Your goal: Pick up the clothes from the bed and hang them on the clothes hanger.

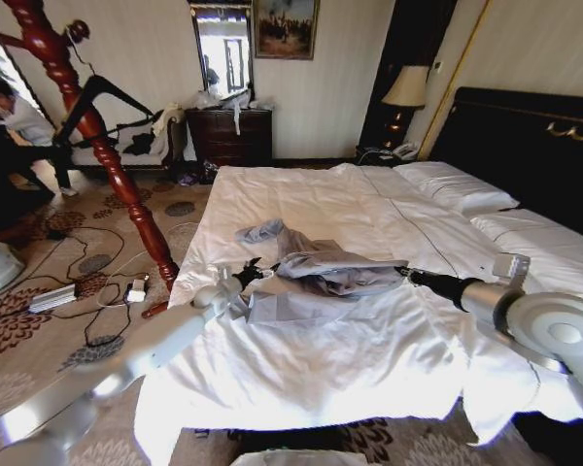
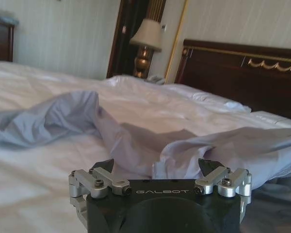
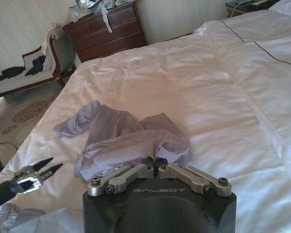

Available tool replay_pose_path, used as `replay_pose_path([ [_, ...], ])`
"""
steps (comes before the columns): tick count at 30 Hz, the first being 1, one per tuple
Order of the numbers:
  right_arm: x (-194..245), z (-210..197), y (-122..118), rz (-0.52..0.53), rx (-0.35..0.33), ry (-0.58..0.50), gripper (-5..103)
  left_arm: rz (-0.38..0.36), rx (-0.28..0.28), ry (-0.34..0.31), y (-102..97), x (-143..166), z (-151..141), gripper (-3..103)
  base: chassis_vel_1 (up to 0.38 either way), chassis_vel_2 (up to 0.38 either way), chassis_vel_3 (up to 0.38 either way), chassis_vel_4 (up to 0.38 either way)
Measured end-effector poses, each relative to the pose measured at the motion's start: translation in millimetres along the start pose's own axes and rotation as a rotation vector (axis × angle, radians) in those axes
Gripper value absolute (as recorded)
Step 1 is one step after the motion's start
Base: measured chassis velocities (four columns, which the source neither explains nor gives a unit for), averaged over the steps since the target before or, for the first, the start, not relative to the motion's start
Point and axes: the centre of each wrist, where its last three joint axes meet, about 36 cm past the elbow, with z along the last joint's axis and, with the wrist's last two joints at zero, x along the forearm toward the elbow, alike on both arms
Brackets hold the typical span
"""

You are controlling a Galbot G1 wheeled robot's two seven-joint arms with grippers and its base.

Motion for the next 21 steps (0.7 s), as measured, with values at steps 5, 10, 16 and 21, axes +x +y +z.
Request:
replay_pose_path([
  [5,0,-1,1,-0.005,-0.002,-0.002,0,-0.007,0.000,0.027,3.1,-7,5,97,0.000,0.000,0.000,0.000],
  [10,-1,-1,0,-0.005,-0.003,-0.002,0,0.001,-0.005,0.041,-5.5,-17,13,96,0.000,0.000,0.000,0.000],
  [16,0,-1,2,-0.009,0.000,0.000,0,0.001,0.010,0.049,-9.1,-27,17,96,0.000,0.000,0.000,0.000],
  [21,1,-2,3,-0.015,0.002,0.001,0,0.004,0.008,0.064,-12.1,-35,22,96,0.000,0.000,0.000,0.000],
])
